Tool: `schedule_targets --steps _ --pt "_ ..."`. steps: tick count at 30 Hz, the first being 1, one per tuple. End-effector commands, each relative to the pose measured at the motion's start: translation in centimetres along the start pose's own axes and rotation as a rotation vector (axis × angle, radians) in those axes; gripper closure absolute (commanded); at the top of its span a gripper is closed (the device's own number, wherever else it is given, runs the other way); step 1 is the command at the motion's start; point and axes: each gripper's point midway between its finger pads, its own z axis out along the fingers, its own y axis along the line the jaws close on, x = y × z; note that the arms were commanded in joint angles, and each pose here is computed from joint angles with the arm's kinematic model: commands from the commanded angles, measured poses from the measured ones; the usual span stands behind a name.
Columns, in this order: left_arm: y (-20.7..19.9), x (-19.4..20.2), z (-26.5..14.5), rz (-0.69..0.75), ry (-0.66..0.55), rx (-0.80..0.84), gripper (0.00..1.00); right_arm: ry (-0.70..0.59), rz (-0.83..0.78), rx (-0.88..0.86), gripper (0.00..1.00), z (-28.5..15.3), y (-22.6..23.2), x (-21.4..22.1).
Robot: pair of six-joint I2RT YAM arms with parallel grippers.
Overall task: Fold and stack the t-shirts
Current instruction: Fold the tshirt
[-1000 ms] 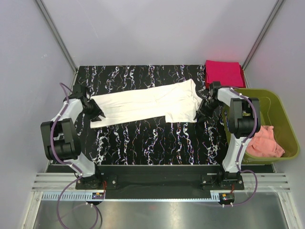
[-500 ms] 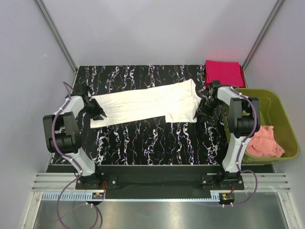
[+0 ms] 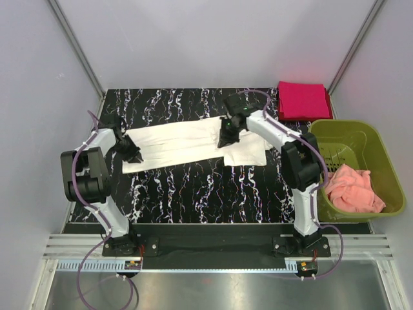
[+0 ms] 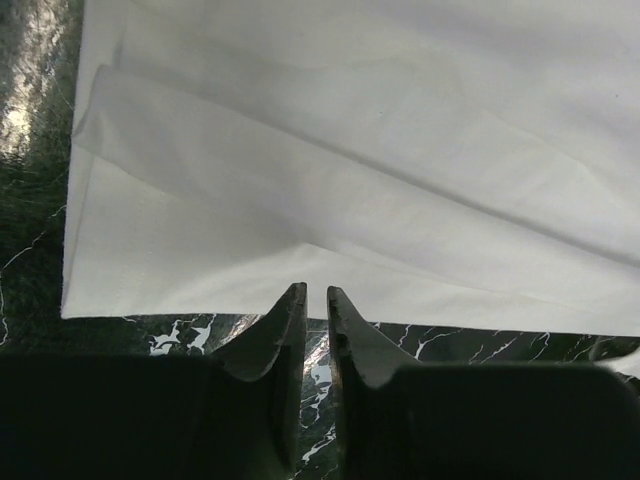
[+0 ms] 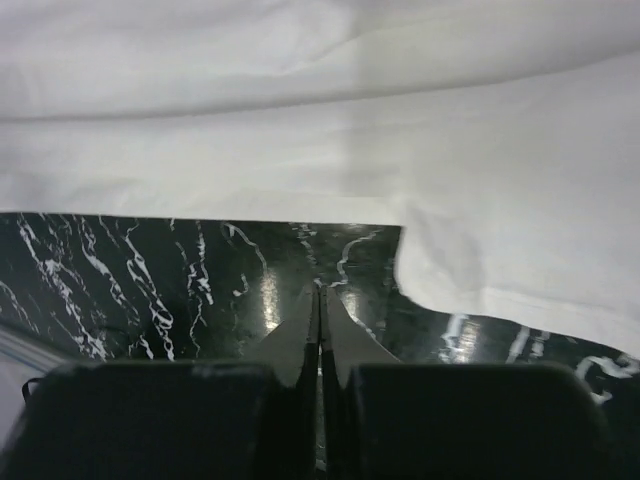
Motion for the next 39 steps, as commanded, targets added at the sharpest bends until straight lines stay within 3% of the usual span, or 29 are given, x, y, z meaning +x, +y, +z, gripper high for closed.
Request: schedule_targets --steps 1,9,22,39 --pt "-0.4 -1.6 -0.3 -0.009 -0.056 -0.006 0.82 0.005 0.010 -0.054 1.00 2.7 3.5 1.1" --pt "0.0 -1.8 0.7 -0.036 -0.044 -0.029 0.82 0.029 0.018 -0.001 1.00 5.6 2.8 3.1" --pt "2.1 -2.1 1.5 -0.069 -0.027 -0.092 0.83 -0.010 -0.005 0.081 1.00 7.9 1.3 2.0" --pt "4.2 -1.8 2.7 -0.079 0.001 -0.167 0.84 0.001 -0.009 0.062 1.00 5.7 1.9 2.0"
